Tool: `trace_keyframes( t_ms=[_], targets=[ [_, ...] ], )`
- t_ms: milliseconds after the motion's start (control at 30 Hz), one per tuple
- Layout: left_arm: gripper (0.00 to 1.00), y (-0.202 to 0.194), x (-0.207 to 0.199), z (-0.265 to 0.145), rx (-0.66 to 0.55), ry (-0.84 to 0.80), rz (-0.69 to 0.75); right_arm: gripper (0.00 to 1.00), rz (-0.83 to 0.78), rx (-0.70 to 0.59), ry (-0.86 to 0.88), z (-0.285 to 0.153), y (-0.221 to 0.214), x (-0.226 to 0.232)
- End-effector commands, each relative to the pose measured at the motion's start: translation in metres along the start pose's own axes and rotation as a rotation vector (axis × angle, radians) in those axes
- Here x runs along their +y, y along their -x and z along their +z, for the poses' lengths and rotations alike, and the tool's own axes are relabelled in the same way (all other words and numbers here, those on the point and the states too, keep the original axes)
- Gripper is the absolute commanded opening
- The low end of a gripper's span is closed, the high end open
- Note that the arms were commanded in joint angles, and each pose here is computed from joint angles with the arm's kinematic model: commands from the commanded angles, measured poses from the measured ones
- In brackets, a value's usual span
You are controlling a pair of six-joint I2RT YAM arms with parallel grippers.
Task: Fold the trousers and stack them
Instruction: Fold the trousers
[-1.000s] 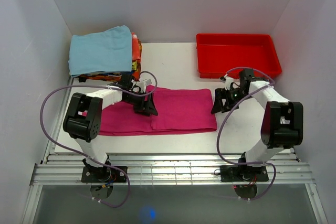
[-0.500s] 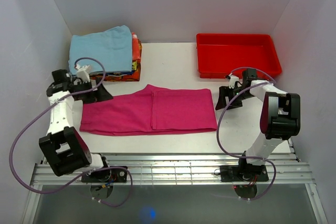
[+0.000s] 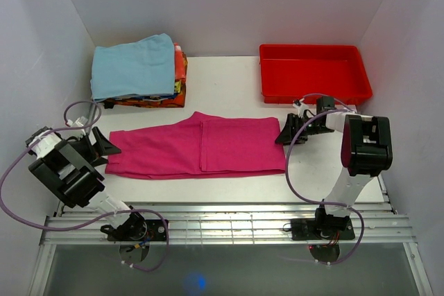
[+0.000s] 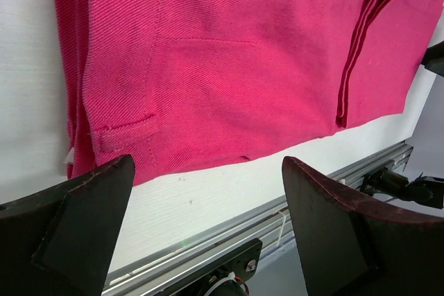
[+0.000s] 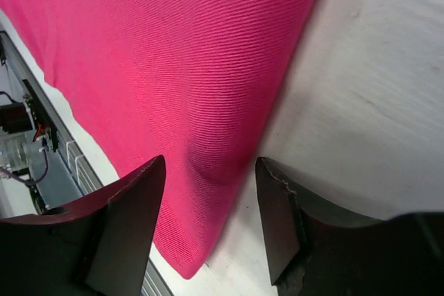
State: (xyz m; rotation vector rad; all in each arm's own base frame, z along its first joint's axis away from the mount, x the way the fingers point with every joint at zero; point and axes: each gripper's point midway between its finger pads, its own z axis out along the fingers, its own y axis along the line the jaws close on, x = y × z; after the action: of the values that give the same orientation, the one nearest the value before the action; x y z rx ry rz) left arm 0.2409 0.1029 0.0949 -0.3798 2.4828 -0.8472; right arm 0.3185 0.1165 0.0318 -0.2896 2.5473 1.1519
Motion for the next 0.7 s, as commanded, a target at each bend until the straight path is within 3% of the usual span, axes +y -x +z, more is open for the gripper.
trace_keyframes(
  t_ms=[0, 267, 333, 467, 500, 667],
  targets=[
    [0.98, 0.01, 0.0, -0.001, -0.029, -0.026, 0.052, 0.6, 0.065, 0.119, -0.048, 0.018, -0.048, -0.015],
    [0.98, 0.006, 0.02, 0.011, -0.026, 0.015, 0.028, 0.63, 0.119, 0.186, -0.078, 0.01, -0.077, -0.012],
    [0.98, 0.006, 0.022, 0.012, -0.028, 0.017, 0.025, 0.6, 0.116, 0.184, -0.071, 0.01, -0.077, -0.01],
    [0.98, 0.006, 0.025, 0.013, -0.027, 0.032, 0.025, 0.28, 0.113, 0.167, -0.09, 0.012, -0.067, -0.015],
    [0.98, 0.006, 0.026, 0.013, -0.026, 0.037, 0.025, 0.08, 0.107, 0.164, -0.093, 0.01, -0.064, -0.015],
    [0.98, 0.008, 0.028, 0.009, -0.026, 0.043, 0.08, 0.08, 0.016, 0.091, -0.128, -0.023, -0.04, -0.005]
  ],
)
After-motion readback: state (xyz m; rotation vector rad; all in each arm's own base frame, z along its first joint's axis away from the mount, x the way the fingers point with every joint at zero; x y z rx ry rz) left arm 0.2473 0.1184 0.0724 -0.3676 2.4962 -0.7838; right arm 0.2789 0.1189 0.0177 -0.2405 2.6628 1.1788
